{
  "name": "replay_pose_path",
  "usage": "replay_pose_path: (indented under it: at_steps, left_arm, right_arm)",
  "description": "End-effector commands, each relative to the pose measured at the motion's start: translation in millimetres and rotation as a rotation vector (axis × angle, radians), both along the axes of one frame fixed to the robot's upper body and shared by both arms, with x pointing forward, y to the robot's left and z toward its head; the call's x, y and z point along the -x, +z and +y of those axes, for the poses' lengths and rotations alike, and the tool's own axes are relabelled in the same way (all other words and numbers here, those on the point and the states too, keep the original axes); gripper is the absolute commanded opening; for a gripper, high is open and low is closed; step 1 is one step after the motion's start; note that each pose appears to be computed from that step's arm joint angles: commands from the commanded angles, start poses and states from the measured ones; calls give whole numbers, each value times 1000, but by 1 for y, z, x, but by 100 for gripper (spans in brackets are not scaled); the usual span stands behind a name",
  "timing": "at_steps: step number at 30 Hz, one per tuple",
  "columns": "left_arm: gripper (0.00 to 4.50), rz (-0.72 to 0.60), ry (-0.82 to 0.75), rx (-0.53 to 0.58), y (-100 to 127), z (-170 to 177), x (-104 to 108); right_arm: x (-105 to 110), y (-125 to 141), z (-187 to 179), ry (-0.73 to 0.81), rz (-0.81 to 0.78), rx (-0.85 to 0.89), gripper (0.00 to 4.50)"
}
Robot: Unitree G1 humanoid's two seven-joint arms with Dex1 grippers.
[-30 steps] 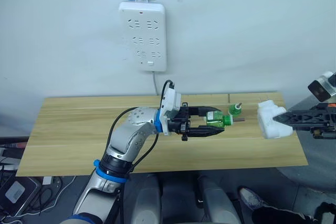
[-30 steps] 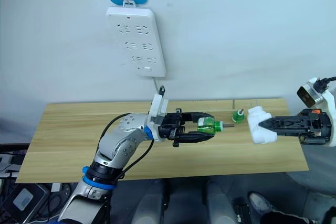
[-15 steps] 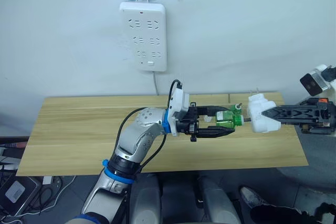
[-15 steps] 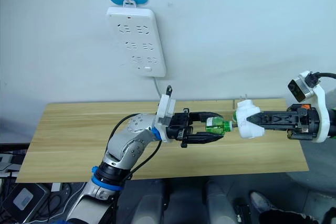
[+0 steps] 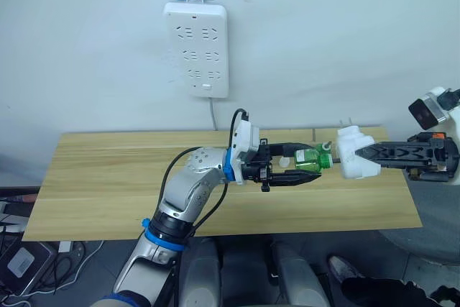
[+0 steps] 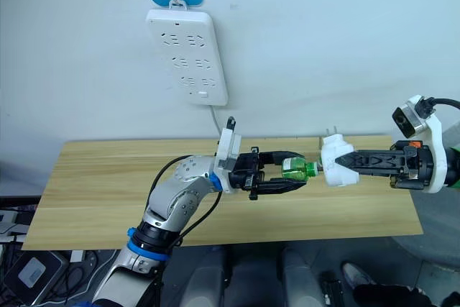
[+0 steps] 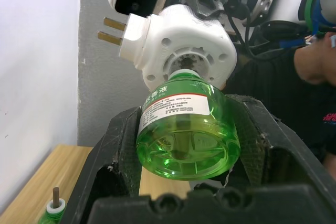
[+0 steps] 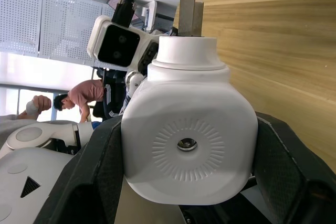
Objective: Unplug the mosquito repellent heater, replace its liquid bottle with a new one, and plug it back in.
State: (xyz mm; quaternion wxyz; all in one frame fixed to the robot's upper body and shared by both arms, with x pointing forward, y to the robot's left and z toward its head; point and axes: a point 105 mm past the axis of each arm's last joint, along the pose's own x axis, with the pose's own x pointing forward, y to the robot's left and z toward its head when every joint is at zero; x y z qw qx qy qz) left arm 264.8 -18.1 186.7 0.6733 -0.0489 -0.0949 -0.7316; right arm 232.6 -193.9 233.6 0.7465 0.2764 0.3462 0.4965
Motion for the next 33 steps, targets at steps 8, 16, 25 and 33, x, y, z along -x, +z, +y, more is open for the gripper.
replay_pose_path:
  at_steps: [8, 16, 25, 33]
  left_arm:
    - [233, -56, -17, 44, 14, -7, 7]
    - [233, -71, -42, 34, 10, -14, 13]
    - [233, -74, -56, 41, 13, -17, 13]
    - [233, -53, -21, 53, 14, -17, 6]
  right_arm:
    - [1, 9, 7, 21, -47, -26, 298]
    - [-7, 10, 16, -2, -114, -8, 298]
    - [5, 12, 34, 104, -157, -2, 298]
    - [2, 9, 38, 89, -166, 9, 333]
